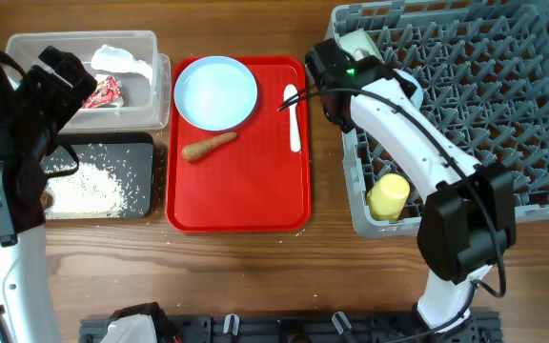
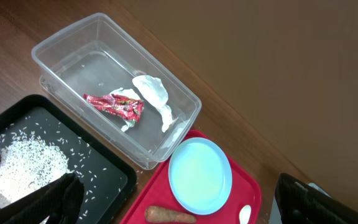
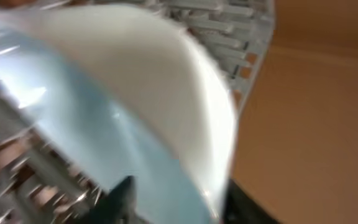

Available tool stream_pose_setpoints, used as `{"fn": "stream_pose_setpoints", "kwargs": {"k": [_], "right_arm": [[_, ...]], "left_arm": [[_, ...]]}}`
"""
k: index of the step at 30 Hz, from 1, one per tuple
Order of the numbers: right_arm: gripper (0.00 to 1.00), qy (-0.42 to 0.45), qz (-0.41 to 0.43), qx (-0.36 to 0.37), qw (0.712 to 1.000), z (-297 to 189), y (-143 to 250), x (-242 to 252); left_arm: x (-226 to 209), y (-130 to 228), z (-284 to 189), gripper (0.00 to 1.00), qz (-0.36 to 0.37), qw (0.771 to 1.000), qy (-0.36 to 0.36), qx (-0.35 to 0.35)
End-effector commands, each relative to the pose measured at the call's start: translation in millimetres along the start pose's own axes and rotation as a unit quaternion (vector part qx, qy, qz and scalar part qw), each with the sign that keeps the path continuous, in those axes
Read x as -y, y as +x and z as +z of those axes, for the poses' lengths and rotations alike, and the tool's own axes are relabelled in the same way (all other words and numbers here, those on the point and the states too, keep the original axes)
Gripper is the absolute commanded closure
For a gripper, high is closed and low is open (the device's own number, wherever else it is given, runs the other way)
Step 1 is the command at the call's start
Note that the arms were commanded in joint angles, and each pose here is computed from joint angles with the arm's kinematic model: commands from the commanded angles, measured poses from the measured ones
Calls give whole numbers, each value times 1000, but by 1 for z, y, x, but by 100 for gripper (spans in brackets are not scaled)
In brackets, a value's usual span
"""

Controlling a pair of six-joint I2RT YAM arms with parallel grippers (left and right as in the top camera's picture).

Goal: Sort waste into correct bins and load items into the dishwasher rack
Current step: 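Grasp the white plate with the right gripper and stand it in the rack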

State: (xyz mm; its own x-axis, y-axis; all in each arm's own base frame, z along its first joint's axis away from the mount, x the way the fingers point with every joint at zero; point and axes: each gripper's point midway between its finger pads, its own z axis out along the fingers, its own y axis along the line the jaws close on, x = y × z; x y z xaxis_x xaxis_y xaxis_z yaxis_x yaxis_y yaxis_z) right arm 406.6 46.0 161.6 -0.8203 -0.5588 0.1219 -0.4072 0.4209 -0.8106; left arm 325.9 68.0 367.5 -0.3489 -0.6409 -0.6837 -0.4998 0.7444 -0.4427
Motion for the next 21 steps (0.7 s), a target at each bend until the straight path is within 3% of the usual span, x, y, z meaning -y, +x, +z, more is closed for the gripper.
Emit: {"fn": "stream_pose_setpoints", "kwargs": {"k": [1,11,16,19,21], "right_arm": [[4,-67,-32,13,997,-7,-8,-39],[0,-189,-31,69,979,-41,-22,-81],[0,-217,19,115,969,-63,-36,-68],[0,-267,57,181,945,-93,-53,-57],[0,-345,120,240,899,-132,-70,-51]], "left_arm": [[-2,-5,-1,0,-2,1000,-6,9],[-2,-5,-1,0,-2,1000,-6,9],[-2,-5,-1,0,-2,1000,-6,9],[-2,-5,-1,0,-2,1000,-6,9],[-2,-5,-1,0,-2,1000,-6,9]]}}
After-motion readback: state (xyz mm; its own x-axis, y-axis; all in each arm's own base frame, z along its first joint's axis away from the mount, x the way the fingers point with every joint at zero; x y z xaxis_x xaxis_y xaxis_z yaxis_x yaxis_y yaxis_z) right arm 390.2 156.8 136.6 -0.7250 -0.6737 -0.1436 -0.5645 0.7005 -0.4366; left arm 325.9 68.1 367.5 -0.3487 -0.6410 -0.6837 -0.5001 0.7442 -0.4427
